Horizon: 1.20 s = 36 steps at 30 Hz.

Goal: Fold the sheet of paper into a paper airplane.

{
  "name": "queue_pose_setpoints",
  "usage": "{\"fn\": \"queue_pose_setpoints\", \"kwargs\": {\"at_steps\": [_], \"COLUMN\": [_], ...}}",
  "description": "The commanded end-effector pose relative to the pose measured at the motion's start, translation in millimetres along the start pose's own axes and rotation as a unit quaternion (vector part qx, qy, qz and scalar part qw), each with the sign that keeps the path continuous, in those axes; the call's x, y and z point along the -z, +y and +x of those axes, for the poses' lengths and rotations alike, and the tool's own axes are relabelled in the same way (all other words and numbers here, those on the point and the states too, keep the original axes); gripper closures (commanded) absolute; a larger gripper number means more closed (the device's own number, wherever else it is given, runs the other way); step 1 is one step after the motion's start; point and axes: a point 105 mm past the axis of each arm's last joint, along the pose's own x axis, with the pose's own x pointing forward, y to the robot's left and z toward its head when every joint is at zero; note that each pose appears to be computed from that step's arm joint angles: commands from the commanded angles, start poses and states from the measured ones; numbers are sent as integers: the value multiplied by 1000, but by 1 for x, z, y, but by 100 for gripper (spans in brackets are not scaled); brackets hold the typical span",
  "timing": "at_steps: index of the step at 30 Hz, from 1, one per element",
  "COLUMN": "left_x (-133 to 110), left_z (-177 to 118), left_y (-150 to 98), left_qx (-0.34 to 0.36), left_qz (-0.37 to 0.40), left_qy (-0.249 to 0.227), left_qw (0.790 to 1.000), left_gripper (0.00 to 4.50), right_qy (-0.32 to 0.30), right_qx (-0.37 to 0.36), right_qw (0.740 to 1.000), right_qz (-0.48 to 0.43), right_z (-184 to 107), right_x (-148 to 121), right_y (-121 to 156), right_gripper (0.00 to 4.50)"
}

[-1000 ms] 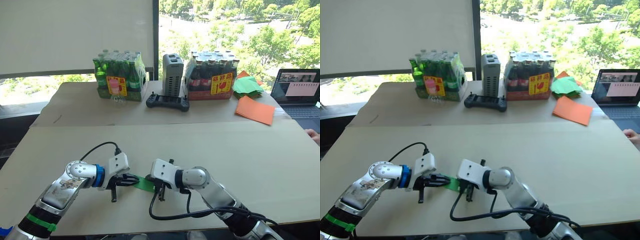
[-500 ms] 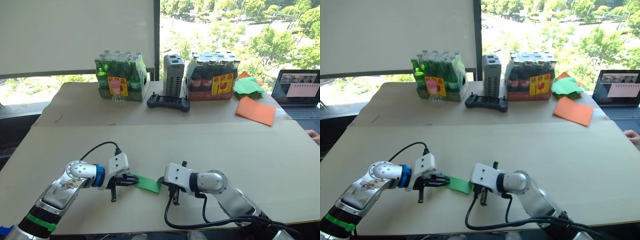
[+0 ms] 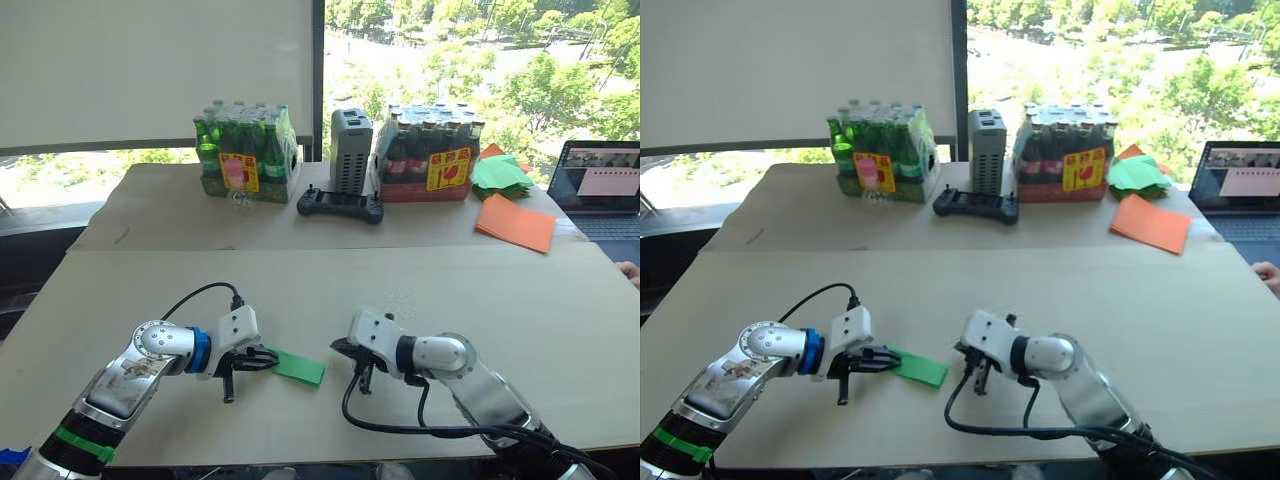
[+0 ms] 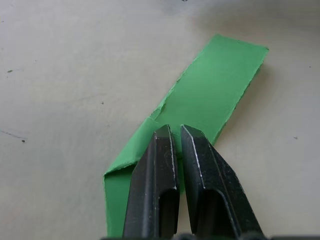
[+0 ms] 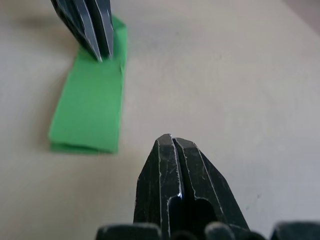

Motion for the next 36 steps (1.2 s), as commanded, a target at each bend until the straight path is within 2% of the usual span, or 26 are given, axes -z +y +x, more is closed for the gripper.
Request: {"fn": "queue_pose_setpoints", "kwargs": {"at_steps": [1, 6, 12, 18, 23, 28, 32, 36], "left_x": [2, 1, -5, -12, -18, -24, -27, -27], "left_z": [0, -1, -7, -25, -35, -30, -16, -7], "left_y": [1, 2, 6, 31, 40, 32, 16, 11], "left_qx": [-1, -1, -5, -48, -63, -42, -7, 7], "left_qz": [2, 3, 2, 2, 11, 21, 28, 42], "left_qy": [9, 9, 0, -6, -11, -19, -25, -20], "left_qw": [1000, 1000, 1000, 999, 998, 999, 999, 999], "left_gripper": [416, 416, 416, 416, 416, 416, 416, 416], "right_qy": [-27, -5, 54, 74, 78, 80, 82, 82], "right_qx": [-31, -46, -43, -46, -49, -50, -49, -50], "right_qw": [999, 999, 998, 996, 996, 995, 995, 995], "right_qz": [-20, -18, -5, -9, -12, -18, -17, -16], "right_z": [8, 25, 35, 36, 37, 37, 38, 38], "right_x": [-16, -3, 28, 34, 35, 35, 35, 35], "right_y": [16, 27, 26, 26, 27, 27, 28, 28], "right_gripper": [445, 445, 445, 445, 445, 445, 445, 445]}}
